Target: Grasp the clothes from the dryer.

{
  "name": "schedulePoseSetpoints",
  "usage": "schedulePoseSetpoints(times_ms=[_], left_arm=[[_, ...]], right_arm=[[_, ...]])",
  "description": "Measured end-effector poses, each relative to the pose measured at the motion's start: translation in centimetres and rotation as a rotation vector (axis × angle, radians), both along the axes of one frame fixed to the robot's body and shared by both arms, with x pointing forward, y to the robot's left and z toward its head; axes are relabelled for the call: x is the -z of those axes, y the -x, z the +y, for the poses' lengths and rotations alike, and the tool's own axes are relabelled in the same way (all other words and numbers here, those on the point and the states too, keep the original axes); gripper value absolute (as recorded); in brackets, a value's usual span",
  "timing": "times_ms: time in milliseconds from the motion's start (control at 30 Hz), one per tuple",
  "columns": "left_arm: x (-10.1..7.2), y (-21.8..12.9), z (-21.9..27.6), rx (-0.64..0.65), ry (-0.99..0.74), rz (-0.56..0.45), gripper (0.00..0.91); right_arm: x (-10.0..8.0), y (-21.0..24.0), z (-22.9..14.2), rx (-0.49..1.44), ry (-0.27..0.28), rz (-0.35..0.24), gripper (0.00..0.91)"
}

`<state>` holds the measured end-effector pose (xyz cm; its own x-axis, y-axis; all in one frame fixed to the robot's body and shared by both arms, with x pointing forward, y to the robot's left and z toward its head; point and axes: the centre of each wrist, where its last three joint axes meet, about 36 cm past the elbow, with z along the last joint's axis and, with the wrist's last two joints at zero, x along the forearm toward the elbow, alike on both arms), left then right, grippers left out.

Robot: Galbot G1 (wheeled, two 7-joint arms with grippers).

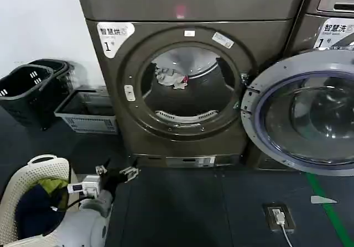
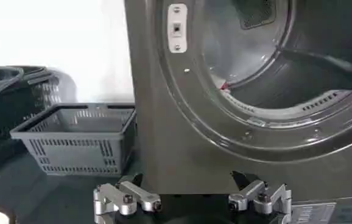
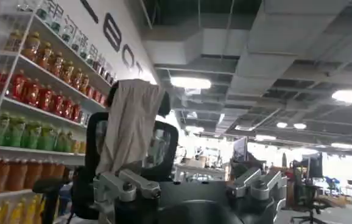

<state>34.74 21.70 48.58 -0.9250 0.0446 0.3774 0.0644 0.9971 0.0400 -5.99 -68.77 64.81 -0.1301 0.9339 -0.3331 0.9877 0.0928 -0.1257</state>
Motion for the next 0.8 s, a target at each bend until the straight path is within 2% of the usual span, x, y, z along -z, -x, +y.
schedulePoseSetpoints(times_ms=[800], left_arm=[[0.39,-0.09,-0.09,0.003,0.002,0.012,0.907]], right_arm=[[0.44,0.51,-0.21,0.017,-0.007,-0.016,0.907]])
